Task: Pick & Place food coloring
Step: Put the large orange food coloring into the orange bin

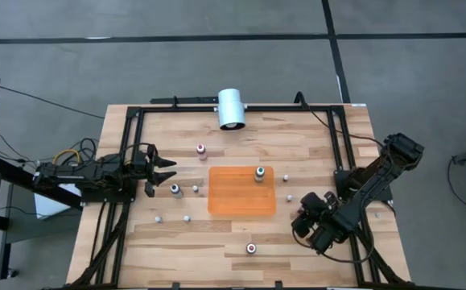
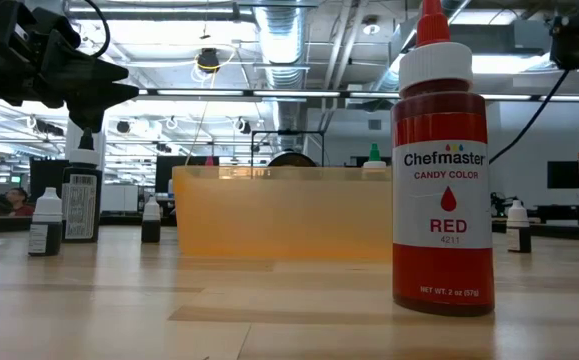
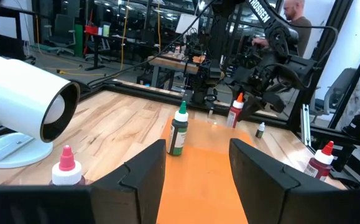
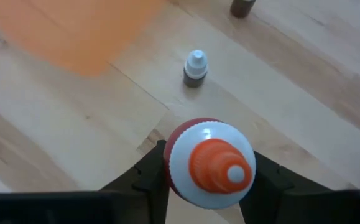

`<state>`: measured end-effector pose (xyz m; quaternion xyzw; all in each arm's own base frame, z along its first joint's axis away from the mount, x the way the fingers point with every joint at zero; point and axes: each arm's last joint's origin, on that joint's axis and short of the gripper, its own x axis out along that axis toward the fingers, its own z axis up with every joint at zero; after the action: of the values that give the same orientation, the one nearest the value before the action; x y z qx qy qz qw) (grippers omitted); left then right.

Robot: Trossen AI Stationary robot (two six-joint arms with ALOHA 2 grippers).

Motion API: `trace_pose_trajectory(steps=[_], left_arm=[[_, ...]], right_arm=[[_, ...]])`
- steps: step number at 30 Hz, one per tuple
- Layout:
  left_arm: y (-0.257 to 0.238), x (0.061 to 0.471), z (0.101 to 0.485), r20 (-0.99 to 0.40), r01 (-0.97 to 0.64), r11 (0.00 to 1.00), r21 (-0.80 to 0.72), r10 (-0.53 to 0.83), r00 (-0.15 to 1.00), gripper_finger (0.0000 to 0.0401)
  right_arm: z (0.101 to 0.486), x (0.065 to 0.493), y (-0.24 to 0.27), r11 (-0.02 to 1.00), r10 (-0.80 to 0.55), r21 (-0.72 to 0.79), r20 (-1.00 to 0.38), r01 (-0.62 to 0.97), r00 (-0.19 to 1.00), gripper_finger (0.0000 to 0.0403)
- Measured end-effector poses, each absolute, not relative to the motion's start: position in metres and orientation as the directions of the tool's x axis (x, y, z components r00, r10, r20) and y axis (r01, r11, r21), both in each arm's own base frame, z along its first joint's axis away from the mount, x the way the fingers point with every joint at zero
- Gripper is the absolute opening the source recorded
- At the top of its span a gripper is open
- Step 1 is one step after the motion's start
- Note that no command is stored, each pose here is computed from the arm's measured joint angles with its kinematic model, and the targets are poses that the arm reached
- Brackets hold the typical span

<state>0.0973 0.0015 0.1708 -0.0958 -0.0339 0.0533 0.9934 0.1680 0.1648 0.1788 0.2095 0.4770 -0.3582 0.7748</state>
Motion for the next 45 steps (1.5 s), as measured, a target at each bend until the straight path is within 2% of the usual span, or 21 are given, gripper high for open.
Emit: trace_pose_trajectory(steps=[16, 27, 36, 45], left_arm=[[0.002, 0.097, 0.171, 0.057, -0.100, 0.976, -0.194, 0.113, 0.992, 0.0169], [0.002, 0.097, 0.171, 0.057, -0.100, 0.976, -0.194, 0.113, 0.992, 0.0169], [0.002, 0.097, 0.171, 0.057, -0.099, 0.976, -0.194, 0.112, 0.992, 0.0169], [0.002, 0.097, 0.171, 0.057, -0.099, 0.976, -0.194, 0.112, 0.992, 0.0169]], right_arm=[[0.243, 0.179, 0.177, 0.680, -0.367, -0.037, -0.882, 0.732, 0.296, 0.0143], [0.287, 0.201, 0.181, 0.737, -0.364, 0.086, -0.785, 0.671, 0.501, 0.0141], [0.302, 0.250, 0.157, 0.821, -0.338, 0.092, -0.718, 0.564, 0.608, 0.0137], [0.305, 0.284, 0.112, 0.829, -0.351, 0.064, -0.714, 0.555, 0.606, 0.0145]])
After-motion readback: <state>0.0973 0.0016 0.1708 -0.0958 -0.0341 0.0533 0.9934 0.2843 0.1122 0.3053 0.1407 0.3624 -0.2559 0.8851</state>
